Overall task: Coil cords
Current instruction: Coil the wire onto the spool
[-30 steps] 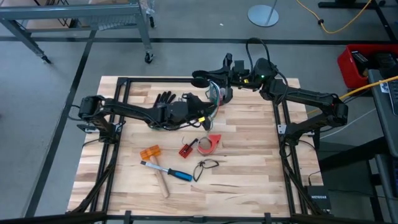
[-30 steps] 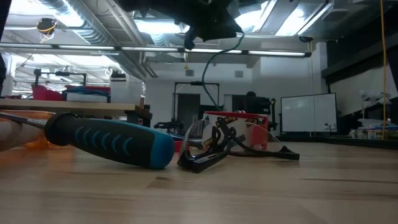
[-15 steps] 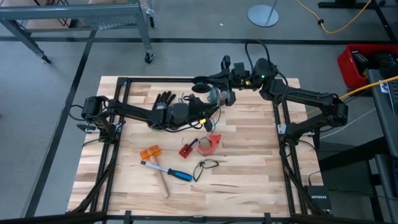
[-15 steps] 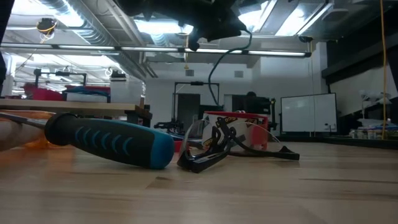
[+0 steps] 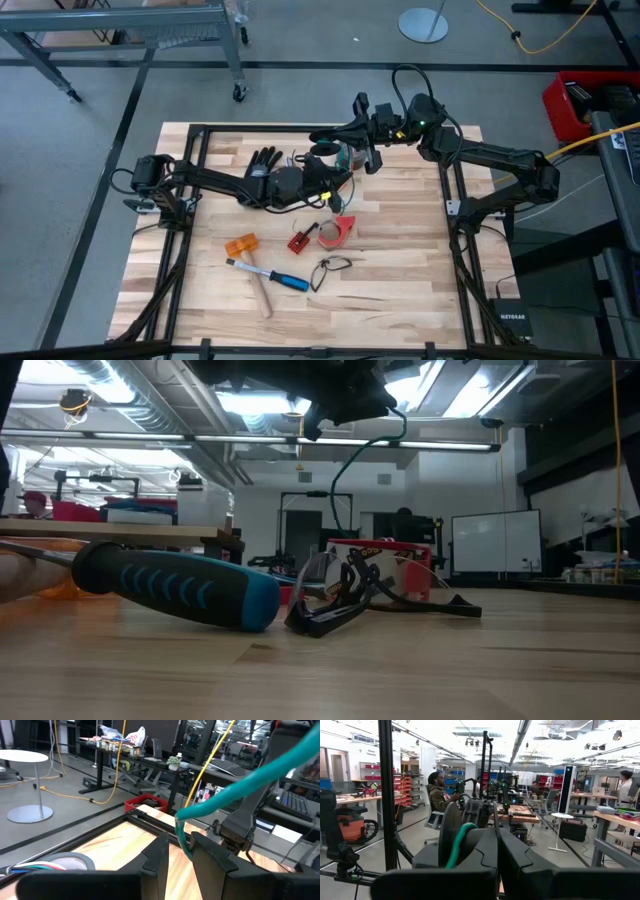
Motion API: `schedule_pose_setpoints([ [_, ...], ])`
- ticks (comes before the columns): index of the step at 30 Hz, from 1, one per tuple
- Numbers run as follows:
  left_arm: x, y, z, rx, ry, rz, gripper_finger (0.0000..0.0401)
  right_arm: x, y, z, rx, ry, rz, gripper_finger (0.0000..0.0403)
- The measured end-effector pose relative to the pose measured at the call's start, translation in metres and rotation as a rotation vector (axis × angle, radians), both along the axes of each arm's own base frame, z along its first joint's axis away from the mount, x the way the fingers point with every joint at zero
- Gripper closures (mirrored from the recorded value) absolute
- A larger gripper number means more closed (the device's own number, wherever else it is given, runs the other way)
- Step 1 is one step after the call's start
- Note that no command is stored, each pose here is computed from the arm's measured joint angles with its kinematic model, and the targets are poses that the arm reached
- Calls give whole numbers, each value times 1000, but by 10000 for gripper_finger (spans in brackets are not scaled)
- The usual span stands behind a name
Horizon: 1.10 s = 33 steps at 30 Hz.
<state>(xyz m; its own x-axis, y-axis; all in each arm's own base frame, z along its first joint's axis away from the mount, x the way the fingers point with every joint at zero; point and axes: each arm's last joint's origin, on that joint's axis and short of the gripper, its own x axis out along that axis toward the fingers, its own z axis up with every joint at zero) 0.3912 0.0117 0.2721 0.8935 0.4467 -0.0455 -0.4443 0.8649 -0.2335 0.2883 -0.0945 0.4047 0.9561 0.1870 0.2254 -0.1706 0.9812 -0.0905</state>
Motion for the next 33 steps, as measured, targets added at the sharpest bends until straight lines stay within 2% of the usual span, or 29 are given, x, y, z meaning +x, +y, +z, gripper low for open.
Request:
schedule_pose_setpoints([
  [5, 0, 1, 0, -3, 1, 0, 334, 0, 0, 0, -1, -3, 0, 401],
  [11, 0, 1, -1, 7, 13, 1, 389, 0, 0, 1, -3, -8, -1, 401],
  [15, 0, 0, -1, 4, 15, -2, 393, 0, 0, -1, 5, 12, -1, 401],
  [20, -2, -4, -6, -9, 76, 0, 397, -8, -7, -5, 32, 96, -36, 401],
  [27, -15, -4, -14, -69, 241, 108, 399, -26, -18, -13, 45, 265, -106, 401],
  [33, -29, 1, -12, -94, 338, 180, 399, -32, -18, -28, 65, 418, -110, 401],
])
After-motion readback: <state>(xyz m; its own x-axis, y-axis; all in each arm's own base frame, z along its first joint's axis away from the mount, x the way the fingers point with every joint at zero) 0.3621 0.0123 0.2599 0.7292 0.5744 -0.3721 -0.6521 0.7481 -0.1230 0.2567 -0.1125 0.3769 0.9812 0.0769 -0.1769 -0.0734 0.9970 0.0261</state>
